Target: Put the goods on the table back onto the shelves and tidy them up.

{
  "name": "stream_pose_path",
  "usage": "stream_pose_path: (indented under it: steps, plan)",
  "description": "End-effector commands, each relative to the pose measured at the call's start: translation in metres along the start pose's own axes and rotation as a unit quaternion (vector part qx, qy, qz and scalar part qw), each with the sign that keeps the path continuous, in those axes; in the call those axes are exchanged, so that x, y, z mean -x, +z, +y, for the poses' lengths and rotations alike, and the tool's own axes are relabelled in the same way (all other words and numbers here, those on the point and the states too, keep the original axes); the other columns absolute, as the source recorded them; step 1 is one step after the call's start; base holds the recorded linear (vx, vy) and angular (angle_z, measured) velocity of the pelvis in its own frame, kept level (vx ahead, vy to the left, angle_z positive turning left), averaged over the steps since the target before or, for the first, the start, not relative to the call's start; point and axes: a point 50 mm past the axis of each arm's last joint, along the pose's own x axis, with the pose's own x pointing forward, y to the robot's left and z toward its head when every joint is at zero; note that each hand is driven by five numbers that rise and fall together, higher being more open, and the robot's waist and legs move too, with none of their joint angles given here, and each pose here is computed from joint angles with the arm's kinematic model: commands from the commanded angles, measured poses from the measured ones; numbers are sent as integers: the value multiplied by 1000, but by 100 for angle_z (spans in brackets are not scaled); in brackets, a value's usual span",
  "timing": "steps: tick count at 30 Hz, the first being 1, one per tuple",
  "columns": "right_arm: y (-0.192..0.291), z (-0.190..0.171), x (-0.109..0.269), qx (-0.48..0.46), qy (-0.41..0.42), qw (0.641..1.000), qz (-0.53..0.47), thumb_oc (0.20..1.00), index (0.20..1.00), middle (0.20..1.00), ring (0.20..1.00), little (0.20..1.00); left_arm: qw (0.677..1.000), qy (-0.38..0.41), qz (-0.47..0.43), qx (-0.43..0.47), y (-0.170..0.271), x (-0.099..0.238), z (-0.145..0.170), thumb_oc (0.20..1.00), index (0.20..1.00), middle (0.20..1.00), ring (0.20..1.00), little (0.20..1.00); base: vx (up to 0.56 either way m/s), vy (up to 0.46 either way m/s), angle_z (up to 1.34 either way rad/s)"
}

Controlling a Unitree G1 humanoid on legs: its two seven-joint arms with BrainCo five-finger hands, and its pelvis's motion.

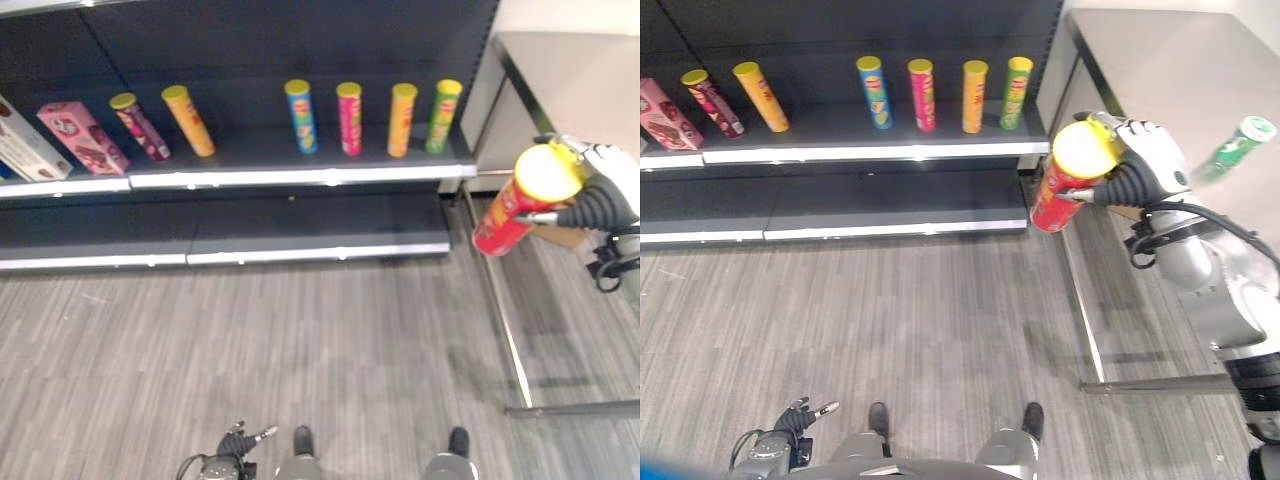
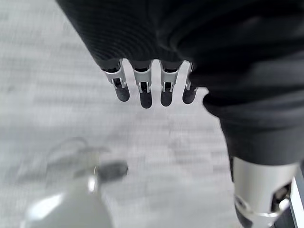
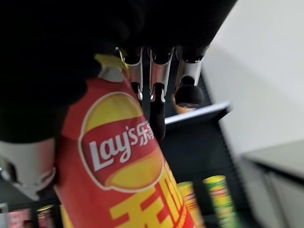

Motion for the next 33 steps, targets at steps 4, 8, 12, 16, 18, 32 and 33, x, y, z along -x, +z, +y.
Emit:
stream_pose_path:
  steps: [4, 8, 12, 16, 18, 32, 33]
  plan:
    - [20, -52, -26, 50, -86, 993, -64, 200, 200, 200, 200, 200, 999, -14, -15, -43, 11, -2, -5, 1000, 1000, 1000, 1000, 1000, 123, 120, 48]
    - [29, -53, -33, 42, -82, 992, -87, 200, 200, 200, 200, 200, 999, -31, -10, -22, 10, -2, -18, 1000, 1000, 1000, 1000, 1000, 150, 75, 47]
    - [37, -49, -39, 54, -60, 991, -107, 200, 200, 200, 200, 200, 999, -46, -14, -17, 10, -1, -28, 1000, 1000, 1000, 1000, 1000, 165, -10, 31]
    - [45, -53, -45, 61, -53, 989, -127, 200, 200, 200, 200, 200, 998, -52, -25, 5, 15, 1, -33, 1000, 1000, 1000, 1000, 1000, 119, -48, 27]
    - [45, -51, -46, 56, -45, 989, -127, 200, 200, 200, 200, 200, 998, -58, -28, 21, 17, 1, -40, 1000, 1000, 1000, 1000, 1000, 146, -17, 32]
    - [32, -35, -41, 34, -26, 994, -97, 200, 200, 200, 200, 200, 999, -26, -3, 32, 0, 3, -27, 1000, 1000, 1000, 1000, 1000, 342, 221, -7]
    - [32, -34, -39, 34, -27, 995, -95, 200, 200, 200, 200, 200, 999, -24, 1, 32, -4, 4, -26, 1000, 1000, 1000, 1000, 1000, 800, 589, -33]
